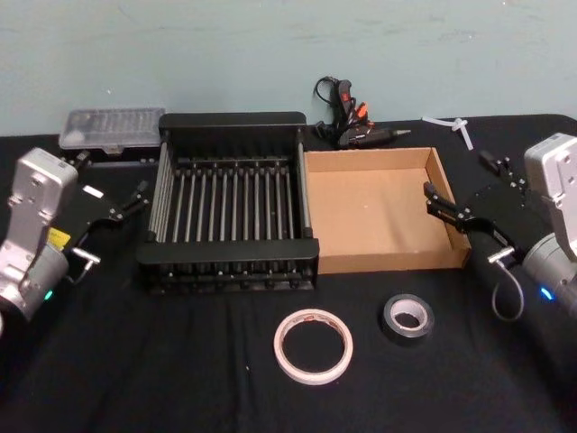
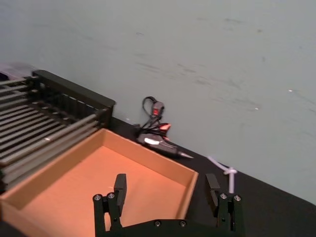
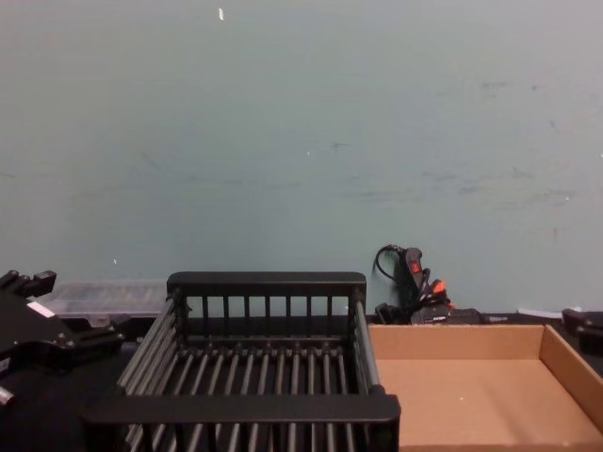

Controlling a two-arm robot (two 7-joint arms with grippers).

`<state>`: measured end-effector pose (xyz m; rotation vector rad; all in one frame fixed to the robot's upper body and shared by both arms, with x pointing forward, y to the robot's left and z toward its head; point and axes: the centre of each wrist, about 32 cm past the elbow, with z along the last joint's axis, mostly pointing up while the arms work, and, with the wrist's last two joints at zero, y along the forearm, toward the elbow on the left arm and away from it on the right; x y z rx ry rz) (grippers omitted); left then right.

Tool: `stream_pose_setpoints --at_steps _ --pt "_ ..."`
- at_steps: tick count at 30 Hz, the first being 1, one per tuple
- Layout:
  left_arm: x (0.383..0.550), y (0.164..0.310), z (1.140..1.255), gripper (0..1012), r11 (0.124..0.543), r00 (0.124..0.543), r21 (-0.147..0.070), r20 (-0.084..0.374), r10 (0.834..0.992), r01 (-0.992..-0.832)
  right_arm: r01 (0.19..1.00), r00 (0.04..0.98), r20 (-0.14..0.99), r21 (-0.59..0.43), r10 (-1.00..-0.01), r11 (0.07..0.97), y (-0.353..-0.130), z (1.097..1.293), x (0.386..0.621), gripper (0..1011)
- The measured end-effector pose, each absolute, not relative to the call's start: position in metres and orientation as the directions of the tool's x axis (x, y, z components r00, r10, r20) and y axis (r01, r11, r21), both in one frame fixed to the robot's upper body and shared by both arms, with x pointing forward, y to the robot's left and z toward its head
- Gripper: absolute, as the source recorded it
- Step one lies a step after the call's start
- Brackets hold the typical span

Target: Pick up the white tape and place it into the black box , Pick up the silver tape and place it into the brown box.

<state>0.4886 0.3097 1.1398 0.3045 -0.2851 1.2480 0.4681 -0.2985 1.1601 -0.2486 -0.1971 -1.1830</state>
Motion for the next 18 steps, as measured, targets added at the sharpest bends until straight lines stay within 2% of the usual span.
stream_pose_setpoints --at_steps 9,18 --pt "0.489 0.310 1.140 1001 0.287 0.292 0.070 0.374 0.880 -0.955 0.906 0.419 0.220 -0.156 -0.881 0.392 -0.285 1.179 0.443 1002" --pt "0.489 0.310 1.140 1002 0.287 0.292 0.070 0.374 0.880 -0.955 0.877 0.442 0.119 -0.263 -0.889 0.401 -0.279 1.186 0.423 1002"
